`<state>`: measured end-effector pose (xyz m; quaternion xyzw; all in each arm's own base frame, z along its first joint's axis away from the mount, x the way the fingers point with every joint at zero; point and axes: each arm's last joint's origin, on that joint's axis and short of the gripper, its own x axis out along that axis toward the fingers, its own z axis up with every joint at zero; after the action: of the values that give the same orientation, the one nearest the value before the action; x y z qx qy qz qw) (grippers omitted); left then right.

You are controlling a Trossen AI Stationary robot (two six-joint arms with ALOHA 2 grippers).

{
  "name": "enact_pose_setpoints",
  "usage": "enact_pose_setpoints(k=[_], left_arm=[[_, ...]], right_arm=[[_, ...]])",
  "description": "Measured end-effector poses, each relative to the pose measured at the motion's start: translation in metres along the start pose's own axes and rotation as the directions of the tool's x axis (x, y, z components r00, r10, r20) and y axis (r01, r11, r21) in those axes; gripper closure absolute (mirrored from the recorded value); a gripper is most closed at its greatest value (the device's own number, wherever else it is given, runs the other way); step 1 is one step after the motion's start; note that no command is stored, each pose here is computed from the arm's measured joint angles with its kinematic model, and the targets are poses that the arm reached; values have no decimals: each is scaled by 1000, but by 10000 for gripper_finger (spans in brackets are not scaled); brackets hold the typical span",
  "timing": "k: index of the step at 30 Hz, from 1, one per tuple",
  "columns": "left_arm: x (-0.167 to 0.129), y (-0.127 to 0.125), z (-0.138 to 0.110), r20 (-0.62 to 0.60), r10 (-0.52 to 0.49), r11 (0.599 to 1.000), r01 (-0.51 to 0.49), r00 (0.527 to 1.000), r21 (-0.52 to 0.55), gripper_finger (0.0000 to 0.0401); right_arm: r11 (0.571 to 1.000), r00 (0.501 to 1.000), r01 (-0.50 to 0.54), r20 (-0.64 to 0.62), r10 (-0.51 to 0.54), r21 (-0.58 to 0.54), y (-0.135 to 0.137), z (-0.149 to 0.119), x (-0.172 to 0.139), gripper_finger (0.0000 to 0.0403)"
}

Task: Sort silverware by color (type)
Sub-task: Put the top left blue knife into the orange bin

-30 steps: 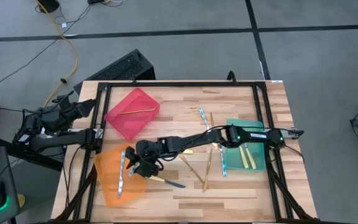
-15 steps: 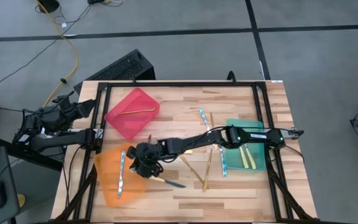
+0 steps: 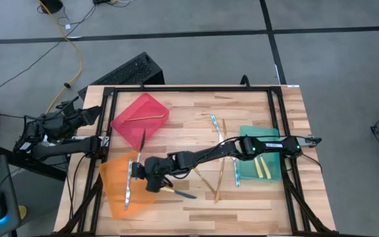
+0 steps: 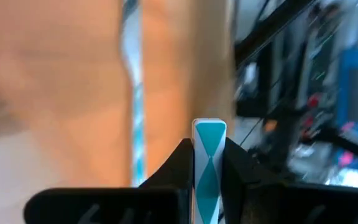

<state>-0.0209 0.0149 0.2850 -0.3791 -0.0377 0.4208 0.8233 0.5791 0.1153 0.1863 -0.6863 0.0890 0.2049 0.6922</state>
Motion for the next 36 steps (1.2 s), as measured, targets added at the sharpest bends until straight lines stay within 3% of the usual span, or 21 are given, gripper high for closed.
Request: enact_pose_setpoints(k=[6, 11, 17, 25, 36], left_arm=[[0, 0, 0, -2, -2, 1000, 2, 1000, -1, 154], [0, 0, 0, -3, -2, 1000, 2, 1000, -2, 154], [0, 0, 0, -3, -2, 1000, 2, 1000, -6, 154], [0, 0, 0, 2, 2, 1000, -2, 1000, -15, 154], [0, 1, 0, 7, 13, 1000, -13, 1000, -19, 154]], right_arm=[[993, 957, 114, 267, -114, 16, -12, 7, -2, 348], [984, 870, 45, 478, -123, 173, -15, 17, -5, 348], [973, 844, 0, 523, -123, 229, -15, 17, -6, 348], [911, 811, -152, 575, -108, 385, -9, 6, -2, 348], [907, 812, -153, 573, -110, 392, -10, 4, -2, 346]])
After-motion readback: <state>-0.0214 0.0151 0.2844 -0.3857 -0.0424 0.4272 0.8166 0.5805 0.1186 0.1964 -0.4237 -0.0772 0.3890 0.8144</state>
